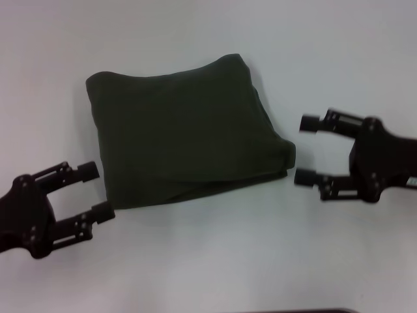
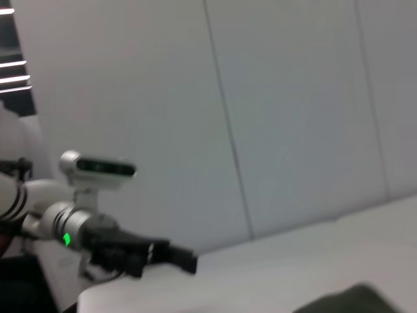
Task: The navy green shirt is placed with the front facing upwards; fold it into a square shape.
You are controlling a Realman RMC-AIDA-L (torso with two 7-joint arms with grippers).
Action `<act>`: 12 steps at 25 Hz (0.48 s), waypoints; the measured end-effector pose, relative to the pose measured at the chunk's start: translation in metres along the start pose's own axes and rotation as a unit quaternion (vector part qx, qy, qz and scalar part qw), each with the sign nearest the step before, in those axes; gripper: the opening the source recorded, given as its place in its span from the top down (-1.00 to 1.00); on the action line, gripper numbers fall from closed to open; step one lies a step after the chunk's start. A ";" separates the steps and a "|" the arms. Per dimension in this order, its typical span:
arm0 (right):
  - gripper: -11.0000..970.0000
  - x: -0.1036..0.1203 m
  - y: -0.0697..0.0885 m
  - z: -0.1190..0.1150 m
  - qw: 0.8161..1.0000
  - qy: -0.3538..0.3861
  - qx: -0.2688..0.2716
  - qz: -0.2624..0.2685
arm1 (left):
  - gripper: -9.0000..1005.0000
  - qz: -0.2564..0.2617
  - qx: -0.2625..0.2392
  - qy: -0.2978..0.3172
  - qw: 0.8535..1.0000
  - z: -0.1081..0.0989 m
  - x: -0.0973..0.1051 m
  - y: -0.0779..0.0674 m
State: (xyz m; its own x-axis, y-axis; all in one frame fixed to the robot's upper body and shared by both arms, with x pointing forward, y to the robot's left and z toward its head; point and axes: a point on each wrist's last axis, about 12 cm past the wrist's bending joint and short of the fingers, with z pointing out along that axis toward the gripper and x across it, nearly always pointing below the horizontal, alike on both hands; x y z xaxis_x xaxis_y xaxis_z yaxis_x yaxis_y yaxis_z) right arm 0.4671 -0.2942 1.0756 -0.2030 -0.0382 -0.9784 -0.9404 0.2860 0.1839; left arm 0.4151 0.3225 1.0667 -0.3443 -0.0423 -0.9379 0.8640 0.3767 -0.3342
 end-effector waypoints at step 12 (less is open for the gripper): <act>-0.91 0.027 0.016 0.016 0.997 0.042 -0.056 0.043 | -0.50 -0.010 0.023 0.022 0.999 0.002 0.017 -0.008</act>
State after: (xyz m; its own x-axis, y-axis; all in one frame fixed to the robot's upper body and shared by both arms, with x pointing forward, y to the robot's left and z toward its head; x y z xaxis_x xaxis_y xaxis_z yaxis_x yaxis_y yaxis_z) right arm 0.4506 -0.2755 1.0506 -0.3014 -0.0996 -0.9483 -0.9422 0.1839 0.2801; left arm 0.4025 0.3170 1.0530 -0.3770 -0.0078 -0.9262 0.8723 0.3332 -0.3579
